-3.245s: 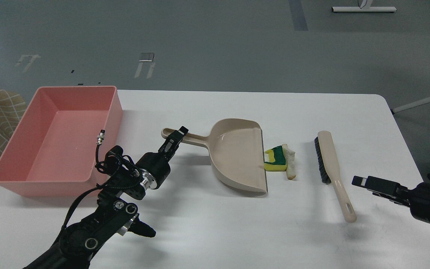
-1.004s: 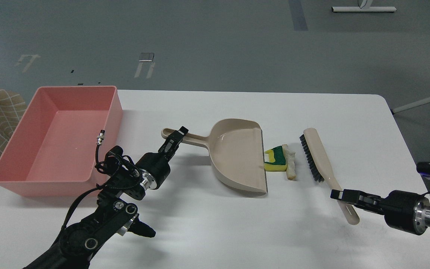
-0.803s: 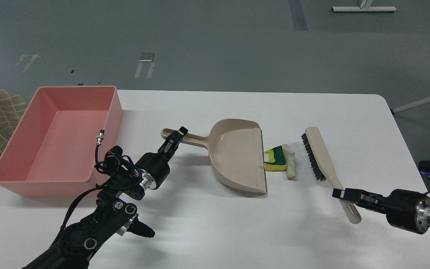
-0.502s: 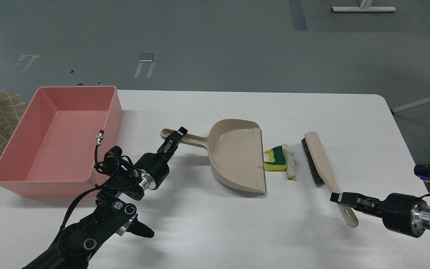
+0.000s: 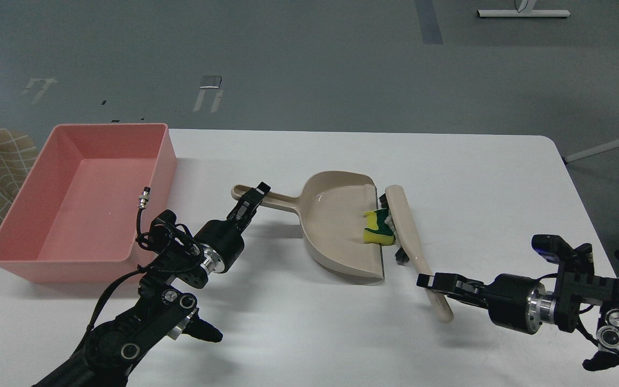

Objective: Sweep and dump garbage into bin
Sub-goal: 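Sweep the sponge and debris into the dustpan with the brush, then lift the dustpan with the left gripper over the pink bin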

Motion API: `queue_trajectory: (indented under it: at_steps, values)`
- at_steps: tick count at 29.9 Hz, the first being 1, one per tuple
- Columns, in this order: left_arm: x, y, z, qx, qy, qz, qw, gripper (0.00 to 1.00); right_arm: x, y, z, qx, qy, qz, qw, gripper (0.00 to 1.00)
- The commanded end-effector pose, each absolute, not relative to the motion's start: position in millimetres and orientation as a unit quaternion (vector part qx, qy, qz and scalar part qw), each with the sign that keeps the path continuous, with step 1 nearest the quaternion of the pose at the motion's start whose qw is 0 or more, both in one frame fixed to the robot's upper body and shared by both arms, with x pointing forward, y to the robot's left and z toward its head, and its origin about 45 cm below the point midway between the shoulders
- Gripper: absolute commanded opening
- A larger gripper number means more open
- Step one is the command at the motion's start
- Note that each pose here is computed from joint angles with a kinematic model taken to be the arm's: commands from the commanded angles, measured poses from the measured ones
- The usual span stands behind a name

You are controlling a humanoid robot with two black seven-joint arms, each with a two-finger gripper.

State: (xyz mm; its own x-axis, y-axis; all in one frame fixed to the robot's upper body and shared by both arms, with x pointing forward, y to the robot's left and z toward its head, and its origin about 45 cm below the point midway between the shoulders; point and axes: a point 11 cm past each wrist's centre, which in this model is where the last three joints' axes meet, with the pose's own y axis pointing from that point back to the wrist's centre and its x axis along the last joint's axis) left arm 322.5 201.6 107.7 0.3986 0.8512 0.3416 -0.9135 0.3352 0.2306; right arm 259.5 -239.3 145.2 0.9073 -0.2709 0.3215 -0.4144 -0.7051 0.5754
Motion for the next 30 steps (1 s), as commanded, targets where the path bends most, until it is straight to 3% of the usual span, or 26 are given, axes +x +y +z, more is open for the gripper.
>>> queue_trajectory:
  at_steps: [1,8,13,23,30]
  values:
    - [322.8,201.5,108.0,0.194,-0.080,0.543,0.813,0.00,267.5,-235.1,154.9,0.920,-0.200,0.110,0.318,0.00]
    - [321.7,200.0,106.9,0.194,-0.077,0.543,0.814,0.00,272.3,-223.7,183.0,0.933,-0.217,0.101,0.269,0.00]
    - [324.0,202.8,108.9,0.188,-0.072,0.550,0.811,0.00,280.5,-248.1,204.7,0.922,-0.234,0.124,0.281,0.00]
    - [332.8,209.7,118.5,0.097,0.049,0.590,0.800,0.00,287.1,-361.4,244.8,0.856,-0.310,0.144,0.387,0.00]
    - [336.9,214.1,124.9,0.060,0.071,0.605,0.791,0.00,264.3,-398.8,229.4,0.843,-0.338,0.088,0.408,0.00]
